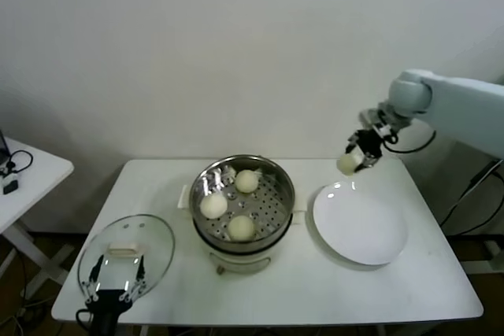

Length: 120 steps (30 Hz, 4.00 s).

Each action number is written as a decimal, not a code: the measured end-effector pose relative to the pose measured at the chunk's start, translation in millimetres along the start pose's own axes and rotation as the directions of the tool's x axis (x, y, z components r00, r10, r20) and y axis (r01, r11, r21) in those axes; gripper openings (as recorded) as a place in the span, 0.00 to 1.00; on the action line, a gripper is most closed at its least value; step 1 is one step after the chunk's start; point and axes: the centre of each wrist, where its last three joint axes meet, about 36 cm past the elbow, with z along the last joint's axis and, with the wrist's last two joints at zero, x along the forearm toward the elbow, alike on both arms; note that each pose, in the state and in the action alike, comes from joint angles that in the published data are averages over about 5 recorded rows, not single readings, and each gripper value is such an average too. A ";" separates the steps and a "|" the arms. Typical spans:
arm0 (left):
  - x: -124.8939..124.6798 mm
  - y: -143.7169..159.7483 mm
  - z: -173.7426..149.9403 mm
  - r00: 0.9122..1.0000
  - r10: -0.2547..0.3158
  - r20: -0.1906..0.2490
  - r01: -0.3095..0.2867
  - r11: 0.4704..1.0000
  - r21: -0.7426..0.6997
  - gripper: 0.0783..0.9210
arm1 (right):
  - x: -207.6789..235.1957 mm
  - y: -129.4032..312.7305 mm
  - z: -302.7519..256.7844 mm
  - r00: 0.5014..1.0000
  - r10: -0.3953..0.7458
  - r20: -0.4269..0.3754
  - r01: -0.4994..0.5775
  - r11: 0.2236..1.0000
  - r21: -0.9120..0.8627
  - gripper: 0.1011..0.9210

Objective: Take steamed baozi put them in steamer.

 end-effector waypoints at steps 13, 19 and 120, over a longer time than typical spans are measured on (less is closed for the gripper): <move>-0.2 -2.3 -1.5 1.000 0.005 0.004 -0.005 1.000 0.011 0.88 | -1.0 -7.0 -113.5 0.994 0.004 0.108 -0.009 0.999 0.042 0.57; 0.4 -1.1 -2.2 1.000 0.003 0.004 -0.003 1.000 0.009 0.88 | -34.0 -6.7 -142.2 0.993 -0.019 0.117 0.012 0.998 0.062 0.57; -27.2 -11.1 -22.5 0.997 0.021 0.069 -0.024 0.999 0.047 0.88 | -277.3 495.6 -72.7 0.172 0.962 -0.213 -0.078 -0.202 -0.976 0.88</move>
